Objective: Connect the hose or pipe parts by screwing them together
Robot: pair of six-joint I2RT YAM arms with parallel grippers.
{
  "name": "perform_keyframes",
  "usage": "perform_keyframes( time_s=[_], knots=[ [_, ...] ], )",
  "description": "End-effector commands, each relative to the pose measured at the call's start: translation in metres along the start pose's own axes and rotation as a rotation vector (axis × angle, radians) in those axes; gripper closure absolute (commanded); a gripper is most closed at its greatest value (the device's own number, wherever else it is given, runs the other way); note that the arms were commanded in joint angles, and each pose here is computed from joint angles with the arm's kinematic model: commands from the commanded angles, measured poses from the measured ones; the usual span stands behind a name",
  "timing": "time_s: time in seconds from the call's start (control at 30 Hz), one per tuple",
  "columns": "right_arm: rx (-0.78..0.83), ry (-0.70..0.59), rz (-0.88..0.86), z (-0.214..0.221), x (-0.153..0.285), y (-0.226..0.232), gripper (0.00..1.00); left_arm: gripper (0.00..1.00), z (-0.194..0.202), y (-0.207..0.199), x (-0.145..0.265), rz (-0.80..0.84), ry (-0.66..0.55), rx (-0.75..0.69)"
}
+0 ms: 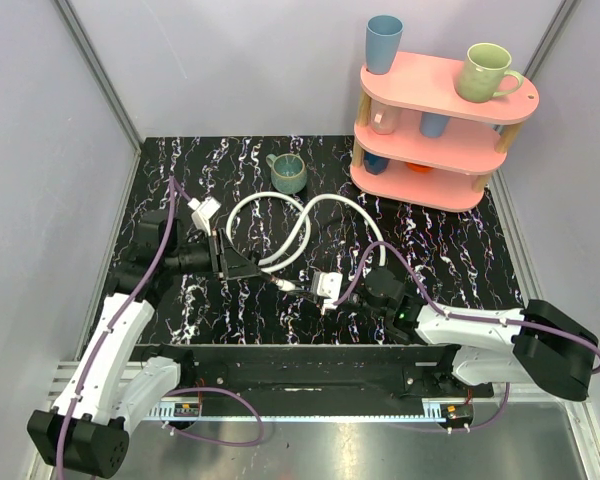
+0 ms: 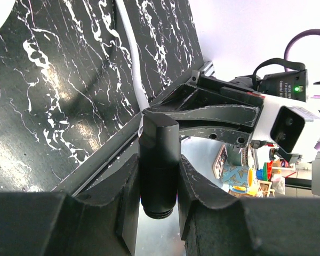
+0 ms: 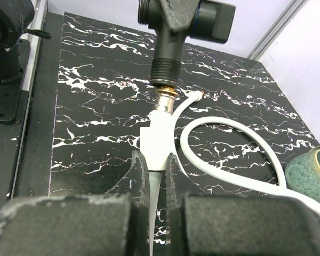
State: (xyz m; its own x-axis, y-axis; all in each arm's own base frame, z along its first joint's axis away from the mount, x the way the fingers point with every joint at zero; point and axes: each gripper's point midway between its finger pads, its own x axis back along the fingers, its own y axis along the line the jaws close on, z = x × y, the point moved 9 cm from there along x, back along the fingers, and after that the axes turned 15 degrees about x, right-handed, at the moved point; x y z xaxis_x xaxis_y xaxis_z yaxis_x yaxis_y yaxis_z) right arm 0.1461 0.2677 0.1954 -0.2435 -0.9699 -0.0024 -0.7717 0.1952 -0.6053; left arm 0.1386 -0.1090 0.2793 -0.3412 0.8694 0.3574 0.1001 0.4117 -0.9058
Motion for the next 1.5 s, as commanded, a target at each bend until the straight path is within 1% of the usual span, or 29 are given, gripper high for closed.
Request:
perform_keyframes(
  time_s=[0.0, 0.27, 0.63, 0.87, 0.97, 1.23, 1.33, 1.37, 1.4, 1.47],
  knots=[
    [0.037, -0.143, 0.052, -0.030, -0.012, -0.020, 1.00, 1.00, -0.002, -0.002, -0.002, 0.046, 0.003, -0.029],
    [0.040, -0.180, 0.048, -0.034, -0.019, -0.022, 1.00, 1.00, 0.003, 0.009, -0.008, 0.080, 0.007, 0.009],
    [0.048, -0.200, 0.123, -0.039, -0.024, -0.032, 1.00, 1.00, 0.008, 0.021, -0.014, 0.114, 0.019, 0.038],
    [0.049, -0.235, 0.170, -0.044, -0.031, -0.041, 1.00, 1.00, 0.013, 0.036, -0.020, 0.095, 0.017, 0.086],
    [0.046, -0.247, 0.160, -0.045, -0.036, -0.041, 1.00, 1.00, 0.015, 0.041, -0.023, 0.087, 0.019, 0.096],
    [0.026, -0.279, 0.155, -0.050, -0.041, -0.043, 1.00, 1.00, 0.014, 0.041, -0.024, 0.107, 0.017, 0.074],
    [0.026, -0.299, 0.074, -0.054, -0.040, -0.039, 1.00, 1.00, 0.014, 0.044, -0.025, 0.110, 0.012, 0.026],
    [0.030, -0.297, 0.033, -0.055, -0.039, -0.036, 1.00, 1.00, 0.014, 0.047, -0.025, 0.107, 0.008, -0.011],
    [0.030, -0.258, 0.008, -0.053, -0.038, -0.039, 1.00, 1.00, 0.013, 0.047, -0.025, 0.106, -0.003, -0.036],
    [0.028, -0.251, -0.013, -0.054, -0.038, -0.041, 1.00, 1.00, 0.014, 0.050, -0.025, 0.112, -0.009, -0.086]
  ],
)
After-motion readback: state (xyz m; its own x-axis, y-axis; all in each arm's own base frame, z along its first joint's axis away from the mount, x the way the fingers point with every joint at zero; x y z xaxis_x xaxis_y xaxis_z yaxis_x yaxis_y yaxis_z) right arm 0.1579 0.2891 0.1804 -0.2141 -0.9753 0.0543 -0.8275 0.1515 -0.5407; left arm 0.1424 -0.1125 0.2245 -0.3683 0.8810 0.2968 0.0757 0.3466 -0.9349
